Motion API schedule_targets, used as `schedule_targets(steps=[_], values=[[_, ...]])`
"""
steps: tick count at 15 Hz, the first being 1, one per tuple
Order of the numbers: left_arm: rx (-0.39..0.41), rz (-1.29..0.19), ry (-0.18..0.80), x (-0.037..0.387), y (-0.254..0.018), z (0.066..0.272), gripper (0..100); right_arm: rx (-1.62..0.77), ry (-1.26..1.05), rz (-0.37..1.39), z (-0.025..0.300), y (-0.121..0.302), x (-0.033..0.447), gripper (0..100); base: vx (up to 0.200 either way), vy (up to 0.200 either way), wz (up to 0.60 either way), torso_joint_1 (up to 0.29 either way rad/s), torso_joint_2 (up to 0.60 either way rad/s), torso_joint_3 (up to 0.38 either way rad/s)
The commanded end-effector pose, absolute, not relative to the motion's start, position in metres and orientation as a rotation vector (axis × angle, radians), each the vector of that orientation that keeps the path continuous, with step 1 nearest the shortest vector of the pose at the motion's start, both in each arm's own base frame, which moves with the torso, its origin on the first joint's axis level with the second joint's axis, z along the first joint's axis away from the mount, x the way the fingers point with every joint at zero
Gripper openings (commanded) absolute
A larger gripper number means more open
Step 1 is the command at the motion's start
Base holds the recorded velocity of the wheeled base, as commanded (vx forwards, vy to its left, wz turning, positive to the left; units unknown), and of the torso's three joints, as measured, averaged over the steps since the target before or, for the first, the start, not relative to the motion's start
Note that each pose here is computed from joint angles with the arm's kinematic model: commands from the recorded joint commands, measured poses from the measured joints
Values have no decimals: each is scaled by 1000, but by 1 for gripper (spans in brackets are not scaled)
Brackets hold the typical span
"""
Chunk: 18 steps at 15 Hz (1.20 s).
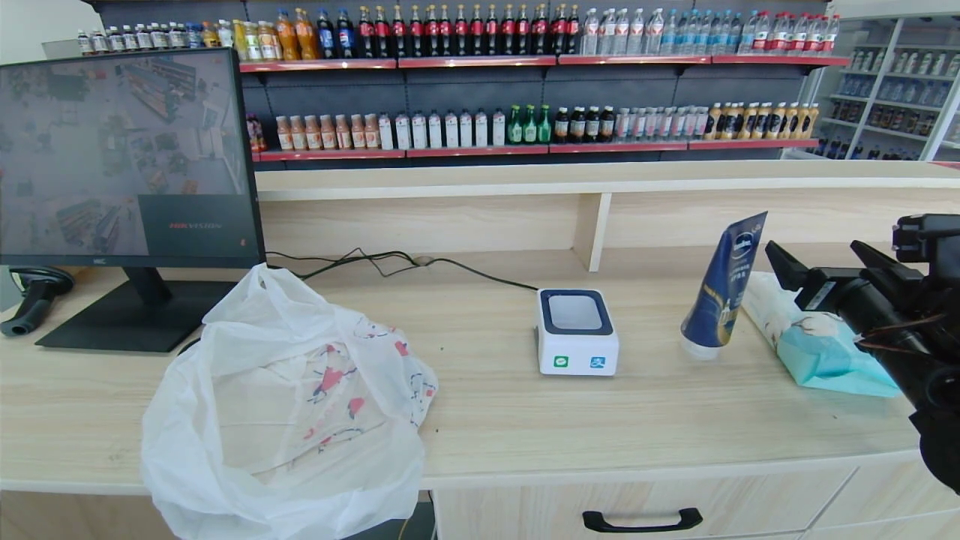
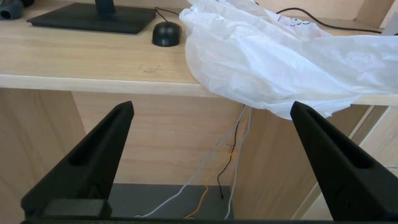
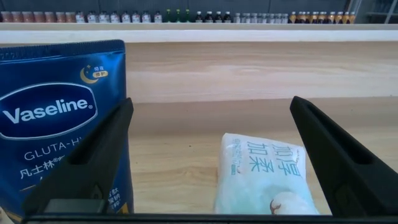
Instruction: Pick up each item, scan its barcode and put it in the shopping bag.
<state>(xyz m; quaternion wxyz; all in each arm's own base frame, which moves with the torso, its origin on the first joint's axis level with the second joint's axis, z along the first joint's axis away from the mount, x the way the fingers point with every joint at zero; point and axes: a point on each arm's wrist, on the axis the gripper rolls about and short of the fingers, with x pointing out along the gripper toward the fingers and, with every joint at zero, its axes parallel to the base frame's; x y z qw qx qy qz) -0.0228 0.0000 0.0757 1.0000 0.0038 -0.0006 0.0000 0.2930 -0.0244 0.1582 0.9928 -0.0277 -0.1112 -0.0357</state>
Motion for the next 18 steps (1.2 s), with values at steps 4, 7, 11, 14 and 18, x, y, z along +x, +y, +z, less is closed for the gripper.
schedule_targets(steps=[4, 7, 11, 14, 18], values=[[8, 0, -3, -23, 0, 76, 100, -51, -223, -28, 158, -12, 295, 100, 0, 0, 0, 0, 0, 0], [8, 0, -3, -23, 0, 76, 100, -51, -226, -26, 159, -11, 294, 100, 0, 0, 0, 0, 0, 0], [8, 0, -3, -23, 0, 76, 100, -52, -216, -28, 155, -12, 296, 100, 0, 0, 0, 0, 0, 0], [8, 0, -3, -23, 0, 76, 100, -52, -205, -26, 152, -11, 297, 100, 0, 0, 0, 0, 0, 0], [8, 0, -2, -23, 0, 76, 100, -50, -177, -47, 144, -18, 301, 100, 0, 0, 0, 0, 0, 0]])
